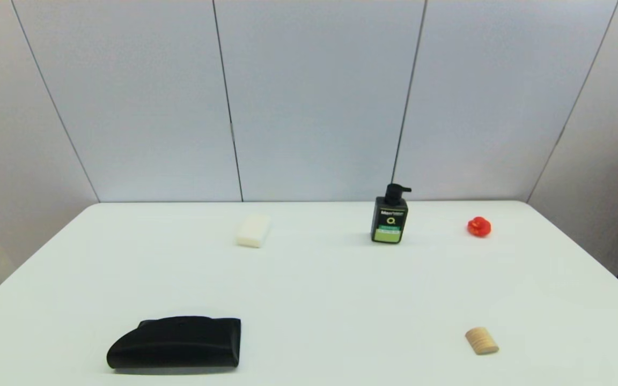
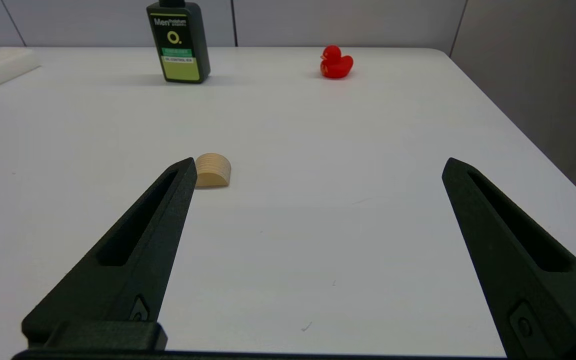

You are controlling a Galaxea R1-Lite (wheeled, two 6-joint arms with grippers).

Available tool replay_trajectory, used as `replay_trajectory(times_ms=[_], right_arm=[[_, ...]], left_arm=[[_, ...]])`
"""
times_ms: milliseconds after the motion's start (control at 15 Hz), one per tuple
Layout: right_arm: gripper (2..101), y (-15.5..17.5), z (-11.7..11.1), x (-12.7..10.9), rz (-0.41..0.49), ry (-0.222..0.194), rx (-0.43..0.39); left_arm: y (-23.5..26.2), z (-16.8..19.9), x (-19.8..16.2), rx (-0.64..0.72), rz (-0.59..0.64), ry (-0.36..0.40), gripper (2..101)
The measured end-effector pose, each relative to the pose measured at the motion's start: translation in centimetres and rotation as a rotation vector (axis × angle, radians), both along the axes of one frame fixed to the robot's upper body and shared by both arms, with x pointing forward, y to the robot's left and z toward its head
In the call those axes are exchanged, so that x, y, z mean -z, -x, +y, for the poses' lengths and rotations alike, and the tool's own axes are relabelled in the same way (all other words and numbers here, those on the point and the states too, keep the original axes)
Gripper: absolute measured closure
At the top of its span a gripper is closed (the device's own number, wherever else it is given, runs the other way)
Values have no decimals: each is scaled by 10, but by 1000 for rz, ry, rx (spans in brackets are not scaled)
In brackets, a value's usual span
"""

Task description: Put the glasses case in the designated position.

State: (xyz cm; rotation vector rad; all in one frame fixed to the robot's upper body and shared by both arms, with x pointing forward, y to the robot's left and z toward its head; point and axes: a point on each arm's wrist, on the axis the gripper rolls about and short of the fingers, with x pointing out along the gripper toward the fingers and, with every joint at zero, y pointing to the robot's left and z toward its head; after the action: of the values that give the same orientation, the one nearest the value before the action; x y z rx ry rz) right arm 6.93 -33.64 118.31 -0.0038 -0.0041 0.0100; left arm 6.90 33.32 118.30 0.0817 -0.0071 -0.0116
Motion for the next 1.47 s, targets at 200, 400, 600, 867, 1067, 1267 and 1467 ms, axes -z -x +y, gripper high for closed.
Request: replay_trajectory(times_ms=[200, 400, 600, 867, 1067, 1267, 1467], right_arm=[[49, 0, 0, 0, 0, 0, 0], [50, 0, 0, 0, 0, -1, 0], [49, 0, 0, 0, 0, 0, 0], [49, 0, 0, 0, 0, 0, 0], [50, 0, 0, 0, 0, 0, 0], [50, 0, 0, 0, 0, 0, 0], [50, 0, 0, 0, 0, 0, 0]], left_arm=[[0, 0, 0, 0, 0, 1, 54], [0, 0, 0, 0, 0, 17, 54], [0, 0, 0, -1, 1, 36, 54], [-2, 0, 0, -3, 32, 45, 54], [-6, 0, -6, -6, 82, 46, 54], [-8, 0, -25, -5, 93, 41, 54], [-9, 0, -47, -11, 93, 36, 54]])
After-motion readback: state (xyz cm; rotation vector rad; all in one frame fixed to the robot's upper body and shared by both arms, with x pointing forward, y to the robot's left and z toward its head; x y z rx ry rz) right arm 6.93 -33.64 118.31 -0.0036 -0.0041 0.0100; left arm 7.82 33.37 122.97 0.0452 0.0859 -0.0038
